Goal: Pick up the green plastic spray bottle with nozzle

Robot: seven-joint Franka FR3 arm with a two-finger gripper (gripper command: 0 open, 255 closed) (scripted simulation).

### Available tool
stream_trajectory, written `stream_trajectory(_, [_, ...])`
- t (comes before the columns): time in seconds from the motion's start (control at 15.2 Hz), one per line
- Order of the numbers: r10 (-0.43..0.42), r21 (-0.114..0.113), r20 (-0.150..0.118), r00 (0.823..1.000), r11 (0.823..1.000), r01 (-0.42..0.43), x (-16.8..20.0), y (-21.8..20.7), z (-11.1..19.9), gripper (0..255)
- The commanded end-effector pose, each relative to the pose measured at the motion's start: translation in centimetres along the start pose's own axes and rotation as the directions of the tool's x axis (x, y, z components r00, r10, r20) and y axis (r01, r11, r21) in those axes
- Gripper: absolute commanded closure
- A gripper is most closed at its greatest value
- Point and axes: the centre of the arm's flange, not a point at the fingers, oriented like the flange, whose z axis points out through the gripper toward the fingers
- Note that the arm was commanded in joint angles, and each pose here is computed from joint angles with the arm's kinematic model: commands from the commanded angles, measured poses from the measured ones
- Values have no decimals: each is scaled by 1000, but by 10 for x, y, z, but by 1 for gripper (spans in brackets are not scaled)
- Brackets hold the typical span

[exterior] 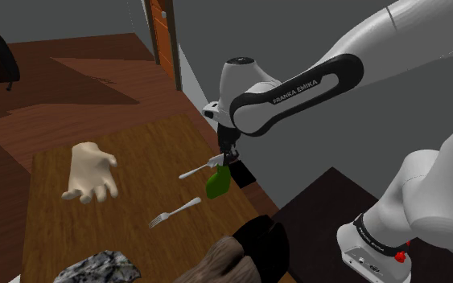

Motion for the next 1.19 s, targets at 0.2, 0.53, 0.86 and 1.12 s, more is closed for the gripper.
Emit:
stream_trajectory(0.2, [0, 0, 0, 1000, 1000, 0, 1, 0, -16, 255])
stream_trajectory(0.53, [0, 0, 0, 1000, 1000, 0, 3, -1, -42, 255])
stream_trajectory(0.86, [0, 0, 0, 1000, 1000, 0, 5, -3, -68, 255])
stream_trajectory(1.12, [0, 0, 0, 1000, 1000, 0, 6, -4, -80, 255])
